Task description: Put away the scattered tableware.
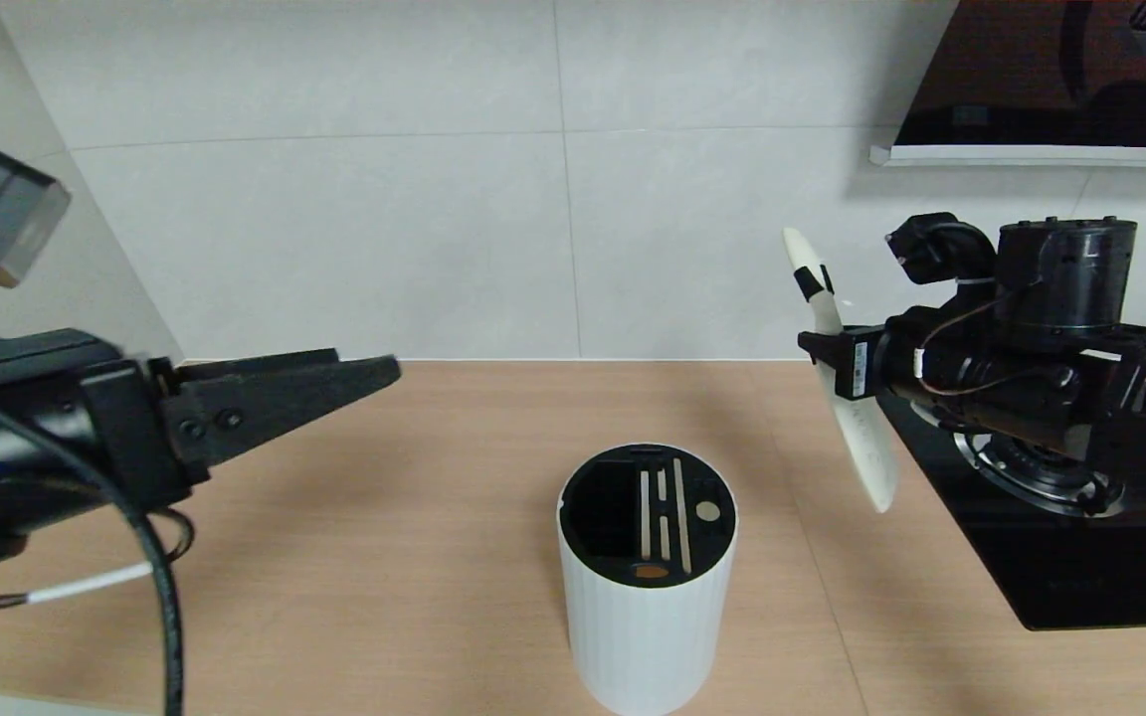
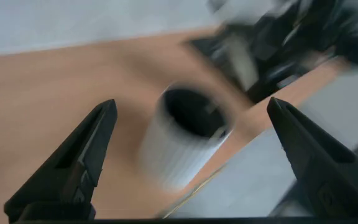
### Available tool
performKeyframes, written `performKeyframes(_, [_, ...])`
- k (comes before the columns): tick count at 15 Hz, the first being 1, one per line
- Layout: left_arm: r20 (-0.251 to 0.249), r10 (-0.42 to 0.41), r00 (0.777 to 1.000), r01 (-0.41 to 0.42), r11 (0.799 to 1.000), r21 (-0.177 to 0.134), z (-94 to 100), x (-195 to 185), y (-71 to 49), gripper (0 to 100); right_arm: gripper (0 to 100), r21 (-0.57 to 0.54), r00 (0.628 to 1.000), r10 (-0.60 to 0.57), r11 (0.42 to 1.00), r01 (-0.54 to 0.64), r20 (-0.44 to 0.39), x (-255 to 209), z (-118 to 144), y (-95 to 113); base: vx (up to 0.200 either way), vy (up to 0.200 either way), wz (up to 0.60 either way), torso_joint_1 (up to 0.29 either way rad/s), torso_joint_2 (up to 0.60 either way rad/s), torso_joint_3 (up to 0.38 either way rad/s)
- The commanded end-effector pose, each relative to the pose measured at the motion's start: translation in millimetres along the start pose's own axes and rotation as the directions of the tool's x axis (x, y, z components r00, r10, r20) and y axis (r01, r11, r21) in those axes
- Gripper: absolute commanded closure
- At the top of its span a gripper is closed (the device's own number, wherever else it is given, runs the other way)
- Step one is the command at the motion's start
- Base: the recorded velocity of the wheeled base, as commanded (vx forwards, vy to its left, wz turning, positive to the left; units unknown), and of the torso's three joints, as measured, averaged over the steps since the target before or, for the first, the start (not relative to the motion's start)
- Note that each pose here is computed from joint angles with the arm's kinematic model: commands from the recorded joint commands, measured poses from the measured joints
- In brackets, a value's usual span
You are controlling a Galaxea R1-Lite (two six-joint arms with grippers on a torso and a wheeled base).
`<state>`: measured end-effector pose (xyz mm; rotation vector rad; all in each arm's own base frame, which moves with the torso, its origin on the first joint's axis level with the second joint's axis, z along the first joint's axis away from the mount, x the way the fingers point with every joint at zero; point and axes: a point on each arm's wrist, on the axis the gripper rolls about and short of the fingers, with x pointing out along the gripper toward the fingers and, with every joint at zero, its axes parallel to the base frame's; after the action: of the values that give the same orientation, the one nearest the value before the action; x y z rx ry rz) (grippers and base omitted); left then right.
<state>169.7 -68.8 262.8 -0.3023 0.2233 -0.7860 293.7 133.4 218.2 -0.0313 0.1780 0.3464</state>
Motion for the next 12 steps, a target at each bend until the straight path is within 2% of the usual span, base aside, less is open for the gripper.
performKeyframes(1, [-0.046,-0.033,0.998,0.030,0.997,-0.069,-6.7,40.9,11.7,0,100,0.003,0.999,0.036,0.999,-0.036,0.027,-16.7,9.5,10.7,0.000,0.000,0.00,0.000,0.00,0.000])
performKeyframes(4, [-0.014,-0.077,0.997,0.074,0.982,-0.172,-6.4,52.8,8.7,0,100,0.012,0.995,0.096,0.995,-0.097,0.019,-29.4,11.7,30.2,0.000,0.000,0.00,0.000,0.00,0.000])
performKeyframes(8, [-0.001,-0.125,0.992,0.122,0.965,-0.230,-9.7,63.4,3.1,0,100,0.012,0.990,0.142,0.990,-0.142,0.002,-34.5,8.1,44.8,0.000,0.000,0.00,0.000,0.00,0.000])
performKeyframes(10, [-0.013,-0.177,0.984,0.166,0.945,-0.282,-16.0,73.0,-5.9,0,100,0.036,0.982,0.187,0.982,-0.187,0.000,-38.0,7.1,58.0,0.000,0.000,0.00,0.000,0.00,0.000])
performKeyframes(12, [-0.011,-0.202,0.979,0.189,0.932,-0.308,-22.2,82.7,-7.4,0,100,0.031,0.976,0.216,0.976,-0.216,-0.008,-40.3,4.9,66.8,0.000,0.000,0.00,0.000,0.00,0.000])
